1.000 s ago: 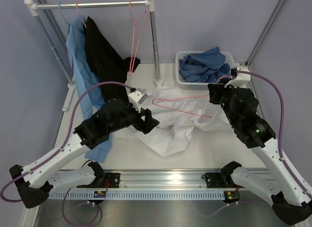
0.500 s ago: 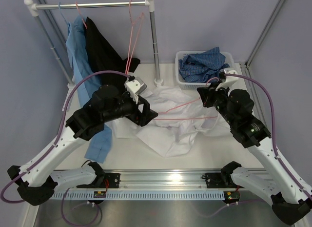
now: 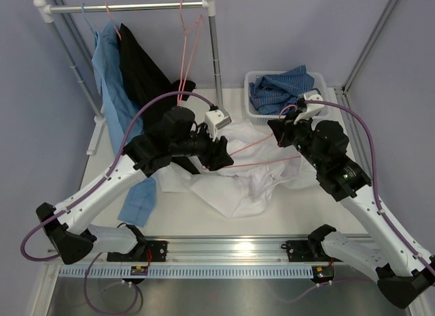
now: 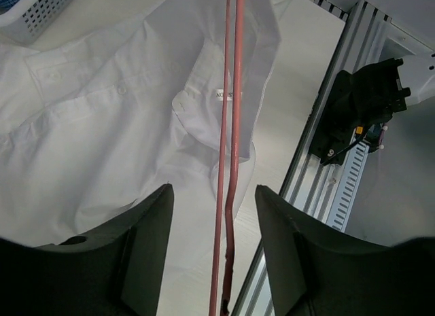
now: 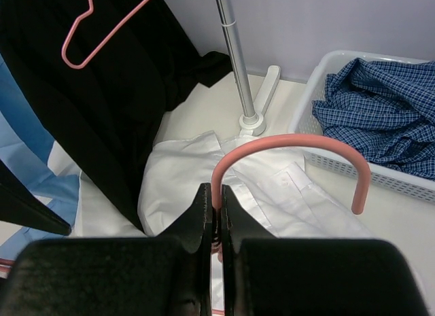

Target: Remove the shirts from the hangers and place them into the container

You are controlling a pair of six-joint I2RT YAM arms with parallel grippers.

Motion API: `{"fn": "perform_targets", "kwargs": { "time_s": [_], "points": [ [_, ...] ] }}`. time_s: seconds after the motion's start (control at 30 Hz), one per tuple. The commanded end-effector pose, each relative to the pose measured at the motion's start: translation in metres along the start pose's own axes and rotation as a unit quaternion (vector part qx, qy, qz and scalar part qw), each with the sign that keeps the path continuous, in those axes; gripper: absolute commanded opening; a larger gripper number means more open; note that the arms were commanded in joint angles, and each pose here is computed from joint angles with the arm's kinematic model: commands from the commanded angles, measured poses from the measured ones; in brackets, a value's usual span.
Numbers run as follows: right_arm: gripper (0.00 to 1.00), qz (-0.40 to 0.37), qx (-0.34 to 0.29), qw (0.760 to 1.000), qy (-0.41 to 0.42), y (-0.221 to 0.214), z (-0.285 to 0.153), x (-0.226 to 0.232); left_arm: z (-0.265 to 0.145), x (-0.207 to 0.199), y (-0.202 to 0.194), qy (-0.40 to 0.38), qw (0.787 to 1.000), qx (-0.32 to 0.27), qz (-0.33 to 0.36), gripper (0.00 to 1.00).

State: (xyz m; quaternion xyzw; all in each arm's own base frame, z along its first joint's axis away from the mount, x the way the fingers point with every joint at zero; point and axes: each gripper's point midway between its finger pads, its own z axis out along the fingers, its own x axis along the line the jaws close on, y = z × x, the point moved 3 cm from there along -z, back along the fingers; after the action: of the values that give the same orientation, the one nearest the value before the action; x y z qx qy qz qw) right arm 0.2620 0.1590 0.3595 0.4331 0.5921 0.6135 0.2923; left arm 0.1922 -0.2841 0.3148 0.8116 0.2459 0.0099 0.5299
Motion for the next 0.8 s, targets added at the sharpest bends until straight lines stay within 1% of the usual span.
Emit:
{"fn": "perform_targets", "kwargs": {
  "time_s": [0.0, 0.03, 0.07, 0.13, 0.17, 0.2, 0.27, 0.4, 0.43, 0.47, 0.5, 0.53, 0.57, 0.6, 0.63, 0.7, 0.73, 0.77],
  "points": [
    [0.0, -0.01, -0.04, 0.999, 0.018, 0.022, 0.003, 0.006, -0.004, -0.012, 0.013, -0.033, 0.999, -0.018, 0.008, 0.52],
    [0.0, -0.009, -0.04, 0.999, 0.019, 0.022, 0.004, 0.006, -0.003, -0.012, 0.012, -0.032, 0.999, -0.016, 0.008, 0.49],
    [0.0, -0.011, -0.04, 0.999, 0.018, 0.022, 0.005, 0.006, -0.002, -0.01, 0.011, -0.028, 0.999, -0.015, 0.008, 0.42],
    [0.0, -0.01, -0.04, 0.999, 0.019, 0.023, 0.006, 0.007, -0.001, -0.009, 0.009, -0.023, 1.0, -0.013, 0.008, 0.33],
    [0.0, -0.01, -0.041, 0.999, 0.019, 0.024, 0.006, 0.007, -0.002, -0.008, 0.01, -0.022, 1.0, -0.014, 0.009, 0.26],
    [0.0, -0.01, -0.04, 0.999, 0.021, 0.023, 0.007, 0.008, -0.001, -0.008, 0.009, -0.021, 1.0, -0.013, 0.009, 0.12],
    [0.0, -0.01, -0.037, 0.999, 0.02, 0.021, 0.009, 0.007, -0.002, -0.008, 0.009, -0.019, 1.0, -0.014, 0.01, 0.01],
    [0.0, -0.007, -0.034, 0.999, 0.025, 0.02, 0.009, 0.009, -0.003, -0.007, 0.003, -0.019, 1.0, -0.01, 0.014, 0.0],
    [0.02, -0.006, -0.033, 0.999, 0.026, 0.019, 0.008, 0.009, -0.004, -0.007, 0.002, -0.017, 1.0, -0.01, 0.015, 0.0],
    [0.07, -0.005, -0.034, 0.999, 0.028, 0.02, 0.007, 0.01, -0.007, -0.006, 0.002, -0.008, 1.0, -0.014, 0.018, 0.0],
    [0.22, -0.003, -0.029, 0.999, 0.026, 0.017, 0.006, 0.009, -0.008, -0.004, 0.0, -0.002, 1.0, -0.013, 0.02, 0.0],
    [0.31, -0.003, -0.02, 1.0, 0.024, 0.014, 0.004, 0.008, -0.014, 0.0, 0.001, 0.017, 0.999, -0.021, 0.025, 0.0],
    [0.42, -0.003, -0.02, 0.999, 0.024, 0.014, 0.004, 0.008, -0.013, 0.0, -0.001, 0.018, 0.999, -0.019, 0.023, 0.0],
    [0.63, -0.002, -0.011, 1.0, 0.023, 0.009, 0.002, 0.007, -0.02, 0.004, 0.001, 0.041, 0.998, -0.028, 0.028, 0.0],
    [0.7, 0.0, -0.01, 1.0, 0.019, 0.008, -0.002, 0.006, -0.022, 0.007, -0.002, 0.053, 0.998, -0.029, 0.028, 0.0],
    [0.8, 0.005, 0.0, 1.0, 0.0, 0.001, -0.007, 0.0, -0.033, 0.011, -0.001, 0.078, 0.995, -0.042, 0.034, 0.0],
    [0.87, 0.006, -0.003, 1.0, -0.006, 0.002, -0.013, -0.002, -0.036, 0.012, -0.005, 0.084, 0.995, -0.04, 0.033, 0.0],
    [0.89, 0.009, -0.002, 1.0, -0.013, 0.0, -0.016, -0.004, -0.039, 0.013, -0.006, 0.091, 0.994, -0.04, 0.035, 0.0]
  ]
}}
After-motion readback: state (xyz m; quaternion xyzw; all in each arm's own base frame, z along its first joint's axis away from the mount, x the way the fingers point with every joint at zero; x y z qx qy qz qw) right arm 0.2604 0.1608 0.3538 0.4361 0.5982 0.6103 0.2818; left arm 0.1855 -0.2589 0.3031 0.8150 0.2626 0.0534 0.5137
